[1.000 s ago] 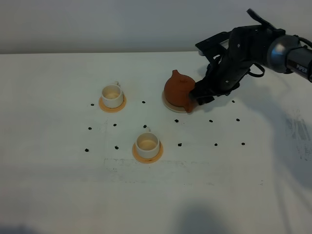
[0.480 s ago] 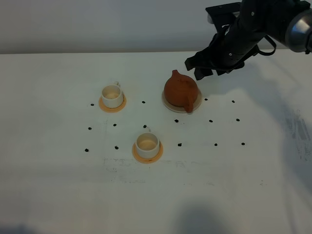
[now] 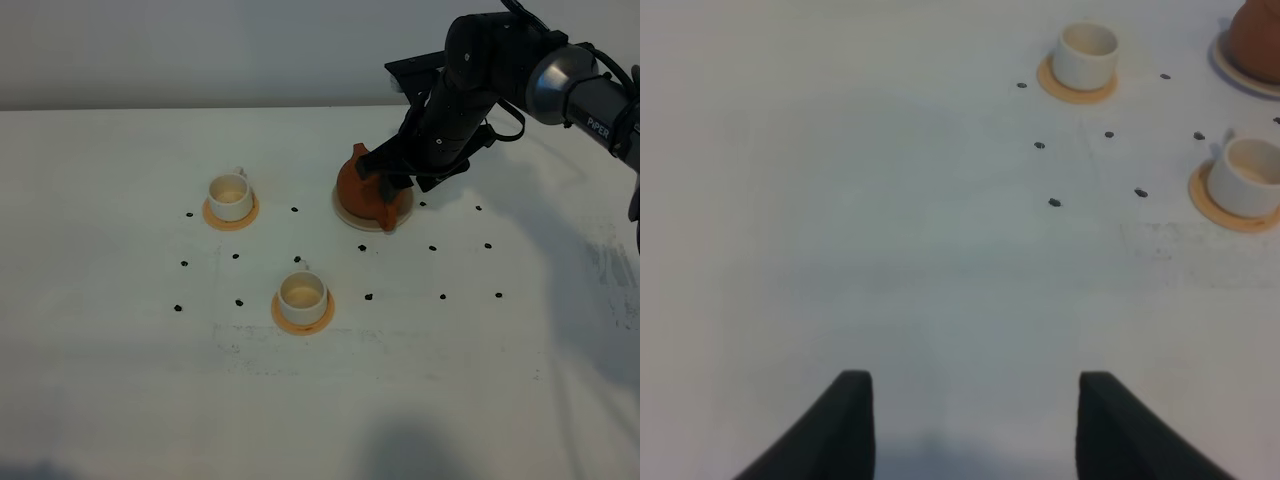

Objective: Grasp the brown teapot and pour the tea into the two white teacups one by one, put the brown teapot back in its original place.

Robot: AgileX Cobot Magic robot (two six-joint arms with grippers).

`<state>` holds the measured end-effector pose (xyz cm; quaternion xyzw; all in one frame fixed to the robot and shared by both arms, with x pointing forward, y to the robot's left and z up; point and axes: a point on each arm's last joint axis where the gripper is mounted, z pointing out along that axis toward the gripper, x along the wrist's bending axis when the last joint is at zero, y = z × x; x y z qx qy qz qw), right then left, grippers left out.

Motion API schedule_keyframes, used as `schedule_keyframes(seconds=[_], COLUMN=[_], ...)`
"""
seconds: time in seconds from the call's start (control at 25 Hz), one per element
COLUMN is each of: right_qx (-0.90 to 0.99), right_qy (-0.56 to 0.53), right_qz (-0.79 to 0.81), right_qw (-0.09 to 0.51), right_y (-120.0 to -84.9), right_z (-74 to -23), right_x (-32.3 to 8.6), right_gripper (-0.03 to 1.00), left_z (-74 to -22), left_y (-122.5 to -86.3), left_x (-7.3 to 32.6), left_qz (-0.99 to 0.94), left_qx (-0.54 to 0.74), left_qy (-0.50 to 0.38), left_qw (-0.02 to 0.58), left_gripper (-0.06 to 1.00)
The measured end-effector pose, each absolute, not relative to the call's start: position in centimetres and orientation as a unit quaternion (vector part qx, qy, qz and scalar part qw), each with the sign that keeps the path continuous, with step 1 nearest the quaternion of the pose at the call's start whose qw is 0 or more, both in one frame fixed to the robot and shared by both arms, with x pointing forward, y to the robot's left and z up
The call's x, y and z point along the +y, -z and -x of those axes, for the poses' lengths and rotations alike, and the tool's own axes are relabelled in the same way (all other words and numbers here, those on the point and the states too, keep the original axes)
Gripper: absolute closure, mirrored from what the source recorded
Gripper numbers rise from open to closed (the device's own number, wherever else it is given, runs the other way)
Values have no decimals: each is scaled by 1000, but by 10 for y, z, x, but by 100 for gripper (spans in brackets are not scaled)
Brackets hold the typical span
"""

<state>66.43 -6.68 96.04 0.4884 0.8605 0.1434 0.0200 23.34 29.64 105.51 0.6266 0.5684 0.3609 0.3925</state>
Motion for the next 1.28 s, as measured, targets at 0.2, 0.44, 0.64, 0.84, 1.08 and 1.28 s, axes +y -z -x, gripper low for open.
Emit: schedule_keyframes(seconds=[0.2,0.44,0.64,0.84,1.08,1.28], right_qx=[863,873,875,876,878,878], right_qy=[-143,-132,-130,-133,-118,-117], right_qz=[-484,-469,-464,-461,-463,-463], right_qw=[24,32,40,52,43,42], right_y=[-961,-949,-943,-943,-926,-925], right_z=[-663,-660,-662,-664,-665,-665], right_x=[-64,-53,-52,-52,-51,-51], right_gripper=[49,49,49,49,49,50], left_z=[-233,-233,-233,-233,-233,-233], left_y=[-1055,-1055,-1055,-1055,-1055,-1055], left_x=[296,296,296,296,296,296], left_qz=[-627,-627,-627,-627,-627,-627], left_qx=[568,568,568,568,568,568], left_qy=[-361,-361,-361,-361,-361,-361], left_qw=[393,393,393,393,393,393], left_gripper=[47,47,47,47,47,47])
